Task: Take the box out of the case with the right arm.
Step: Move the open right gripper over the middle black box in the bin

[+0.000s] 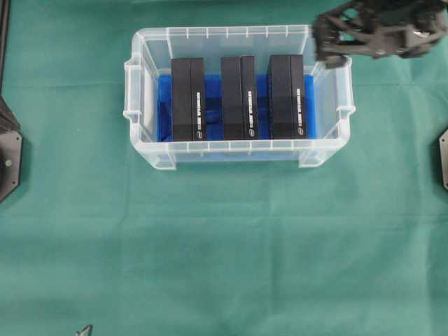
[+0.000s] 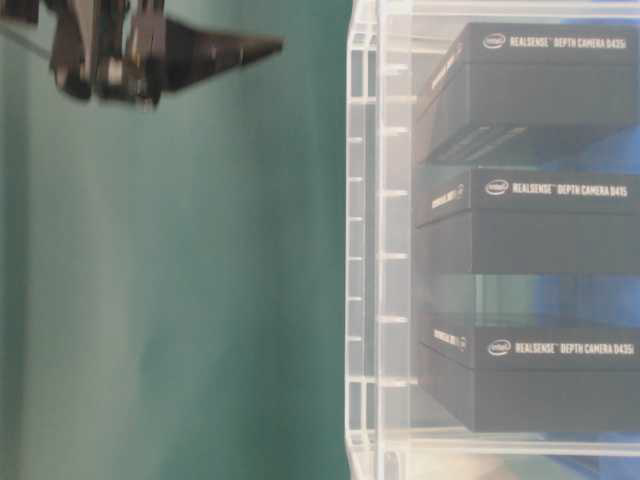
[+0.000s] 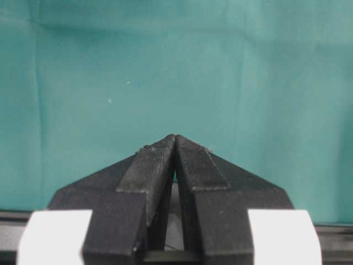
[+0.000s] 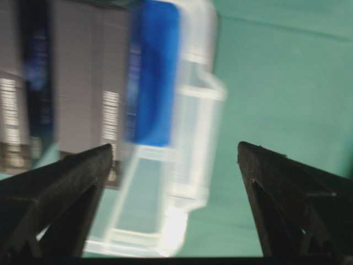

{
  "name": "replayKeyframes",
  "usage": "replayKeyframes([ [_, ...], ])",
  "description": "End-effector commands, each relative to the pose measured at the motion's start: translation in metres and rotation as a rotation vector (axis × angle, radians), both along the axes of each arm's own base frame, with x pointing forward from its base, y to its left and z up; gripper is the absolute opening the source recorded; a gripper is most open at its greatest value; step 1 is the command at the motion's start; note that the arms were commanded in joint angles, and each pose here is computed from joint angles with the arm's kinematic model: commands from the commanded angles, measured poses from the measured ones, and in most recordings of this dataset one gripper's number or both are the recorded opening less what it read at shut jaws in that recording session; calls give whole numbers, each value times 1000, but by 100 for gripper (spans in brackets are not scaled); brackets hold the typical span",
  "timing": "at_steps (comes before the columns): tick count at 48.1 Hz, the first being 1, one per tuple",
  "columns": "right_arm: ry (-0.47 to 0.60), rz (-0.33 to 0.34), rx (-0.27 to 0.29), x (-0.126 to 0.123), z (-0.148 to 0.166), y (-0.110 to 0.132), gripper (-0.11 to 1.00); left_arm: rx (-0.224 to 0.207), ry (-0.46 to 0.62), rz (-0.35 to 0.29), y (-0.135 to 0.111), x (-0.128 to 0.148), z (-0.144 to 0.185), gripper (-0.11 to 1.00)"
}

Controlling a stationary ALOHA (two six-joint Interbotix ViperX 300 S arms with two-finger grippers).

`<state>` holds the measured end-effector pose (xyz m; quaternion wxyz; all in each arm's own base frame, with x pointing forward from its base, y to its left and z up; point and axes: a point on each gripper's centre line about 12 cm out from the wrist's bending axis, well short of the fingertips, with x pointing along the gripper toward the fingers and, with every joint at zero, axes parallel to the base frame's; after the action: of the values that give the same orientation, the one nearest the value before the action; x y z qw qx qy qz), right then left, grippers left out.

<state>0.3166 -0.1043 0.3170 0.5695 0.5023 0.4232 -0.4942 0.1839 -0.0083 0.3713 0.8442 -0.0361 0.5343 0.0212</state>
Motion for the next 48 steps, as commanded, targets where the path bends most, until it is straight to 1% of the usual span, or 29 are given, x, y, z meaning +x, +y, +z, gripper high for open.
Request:
replayKeyframes([
  [1,-49,14,-13,18,14,-1,92,1,-31,1,0,1,9,0],
  [10,-61,45,-13,57,14,2,92,1,-29,1,0,1,9,0],
  [14,-68,61,-6,74,12,4,92,1,-31,1,0,0,9,0],
  [26,-104,85,-1,111,8,6,92,1,-37,1,0,-1,10,0],
  [33,-122,88,1,120,6,6,92,1,-35,1,0,-1,10,0],
  [48,-125,89,2,123,5,5,92,1,-37,1,0,-1,10,0],
])
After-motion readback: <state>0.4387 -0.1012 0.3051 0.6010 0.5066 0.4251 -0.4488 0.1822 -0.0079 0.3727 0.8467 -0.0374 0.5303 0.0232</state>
